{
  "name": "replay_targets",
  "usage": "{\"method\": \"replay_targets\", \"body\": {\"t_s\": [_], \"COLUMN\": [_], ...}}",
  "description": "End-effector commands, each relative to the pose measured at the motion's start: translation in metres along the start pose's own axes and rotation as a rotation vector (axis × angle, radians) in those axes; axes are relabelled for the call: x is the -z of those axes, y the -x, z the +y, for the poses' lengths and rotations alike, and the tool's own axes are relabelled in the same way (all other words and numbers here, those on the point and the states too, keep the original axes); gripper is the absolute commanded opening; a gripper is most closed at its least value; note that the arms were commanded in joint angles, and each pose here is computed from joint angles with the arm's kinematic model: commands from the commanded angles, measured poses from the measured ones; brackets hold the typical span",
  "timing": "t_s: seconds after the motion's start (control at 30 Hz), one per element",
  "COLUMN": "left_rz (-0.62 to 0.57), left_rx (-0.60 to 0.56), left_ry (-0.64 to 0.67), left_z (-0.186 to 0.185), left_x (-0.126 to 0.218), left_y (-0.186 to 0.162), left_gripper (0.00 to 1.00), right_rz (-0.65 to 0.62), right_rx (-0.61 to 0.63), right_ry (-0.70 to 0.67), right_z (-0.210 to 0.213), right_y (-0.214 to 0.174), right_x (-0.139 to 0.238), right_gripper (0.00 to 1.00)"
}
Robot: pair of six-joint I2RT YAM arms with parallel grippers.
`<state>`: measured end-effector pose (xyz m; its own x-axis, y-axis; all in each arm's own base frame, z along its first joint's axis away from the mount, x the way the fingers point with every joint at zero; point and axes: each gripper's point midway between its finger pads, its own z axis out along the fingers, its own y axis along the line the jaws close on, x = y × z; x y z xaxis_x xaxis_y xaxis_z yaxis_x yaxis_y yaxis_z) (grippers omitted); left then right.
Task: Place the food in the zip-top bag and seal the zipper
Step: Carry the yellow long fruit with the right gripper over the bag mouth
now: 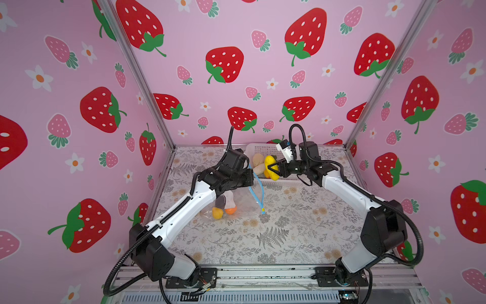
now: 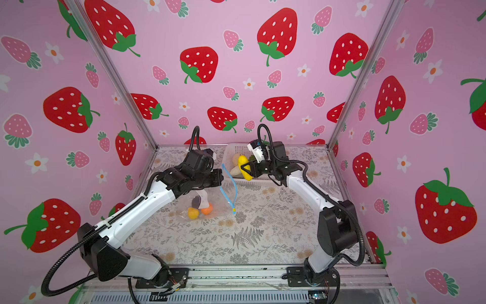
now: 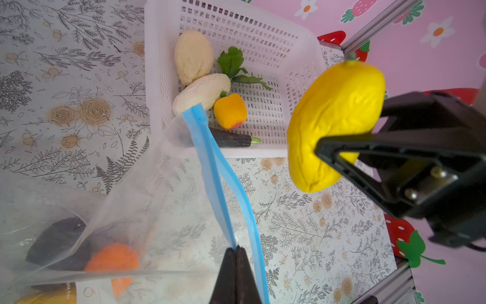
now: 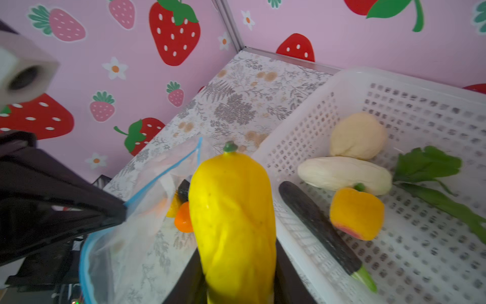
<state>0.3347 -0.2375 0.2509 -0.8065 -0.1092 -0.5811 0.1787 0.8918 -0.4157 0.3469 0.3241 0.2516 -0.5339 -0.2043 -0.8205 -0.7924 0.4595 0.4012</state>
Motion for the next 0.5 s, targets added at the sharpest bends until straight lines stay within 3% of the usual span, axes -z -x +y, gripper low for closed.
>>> {"method": "replay_targets", "body": {"t_s": [0.0,0.17,0.47], "left_rz": [-0.016,-0.014,-0.014], "left_rx": [0.004,0.006,0.013], "left_ry": [-0.002,-0.008,-0.015], "left_z": [-0.001,-0.002,-0.004], "left_x": [0.003,0.003,0.002], "left_y": [0.007,0.007,0.007], "left_gripper": [0.0,0.0,0.0], "right_rz": [-0.081,-0.082,-0.054], "right_rx": [-0.044,-0.058,-0.086], "right_ry": [0.112,0.18,0.223], "right_z": [0.031,0.056,0.064], "right_y": [0.009,0.0,-0.009], "right_x": [0.008,0.004,-0.013], "right_gripper": [0.33,0.33,0.33]}}
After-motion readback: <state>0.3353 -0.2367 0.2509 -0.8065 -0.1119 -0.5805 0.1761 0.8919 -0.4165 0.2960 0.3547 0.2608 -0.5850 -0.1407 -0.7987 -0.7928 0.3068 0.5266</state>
